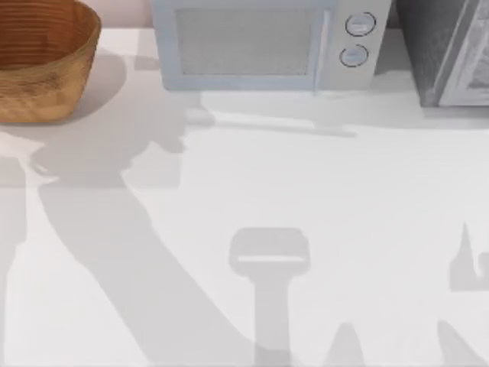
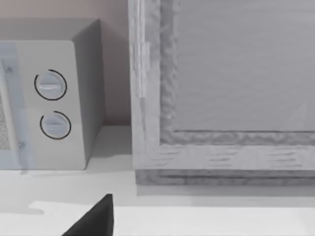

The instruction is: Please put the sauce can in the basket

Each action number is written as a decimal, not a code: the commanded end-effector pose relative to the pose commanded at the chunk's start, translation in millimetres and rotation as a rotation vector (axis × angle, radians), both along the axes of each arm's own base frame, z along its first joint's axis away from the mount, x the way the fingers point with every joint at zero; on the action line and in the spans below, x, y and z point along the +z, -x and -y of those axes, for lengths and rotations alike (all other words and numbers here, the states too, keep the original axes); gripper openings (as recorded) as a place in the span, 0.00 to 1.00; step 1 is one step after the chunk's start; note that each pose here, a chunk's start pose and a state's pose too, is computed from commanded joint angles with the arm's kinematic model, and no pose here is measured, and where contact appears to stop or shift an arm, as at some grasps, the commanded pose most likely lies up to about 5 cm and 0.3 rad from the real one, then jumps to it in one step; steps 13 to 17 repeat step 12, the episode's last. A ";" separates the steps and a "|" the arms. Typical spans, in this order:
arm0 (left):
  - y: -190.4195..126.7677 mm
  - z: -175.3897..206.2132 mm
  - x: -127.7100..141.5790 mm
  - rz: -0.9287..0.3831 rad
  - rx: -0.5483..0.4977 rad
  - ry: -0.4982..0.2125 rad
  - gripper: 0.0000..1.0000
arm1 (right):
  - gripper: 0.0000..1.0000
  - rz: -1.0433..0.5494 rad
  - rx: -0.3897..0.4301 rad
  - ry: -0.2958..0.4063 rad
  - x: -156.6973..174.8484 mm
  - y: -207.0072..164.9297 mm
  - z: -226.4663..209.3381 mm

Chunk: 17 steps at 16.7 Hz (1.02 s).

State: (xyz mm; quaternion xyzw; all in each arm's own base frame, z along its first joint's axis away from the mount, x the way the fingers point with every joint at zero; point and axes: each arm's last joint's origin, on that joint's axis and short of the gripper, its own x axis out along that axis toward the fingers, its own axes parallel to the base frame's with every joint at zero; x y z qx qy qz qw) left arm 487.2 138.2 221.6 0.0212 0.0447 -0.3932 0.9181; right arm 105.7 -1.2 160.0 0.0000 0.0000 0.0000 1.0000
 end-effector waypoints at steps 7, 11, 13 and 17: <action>0.0 0.0 0.0 0.000 0.000 0.000 1.00 | 1.00 0.000 0.000 0.000 0.0 0.0 0.0; 0.0 0.0 0.0 0.000 0.000 0.000 1.00 | 1.00 0.000 0.000 0.000 0.0 0.0 0.0; 0.0 0.0 0.0 0.000 0.000 0.000 1.00 | 1.00 0.000 0.000 0.000 0.0 0.0 0.0; 0.0 0.0 0.0 0.000 0.000 0.000 1.00 | 1.00 0.000 0.000 0.000 0.0 0.0 0.0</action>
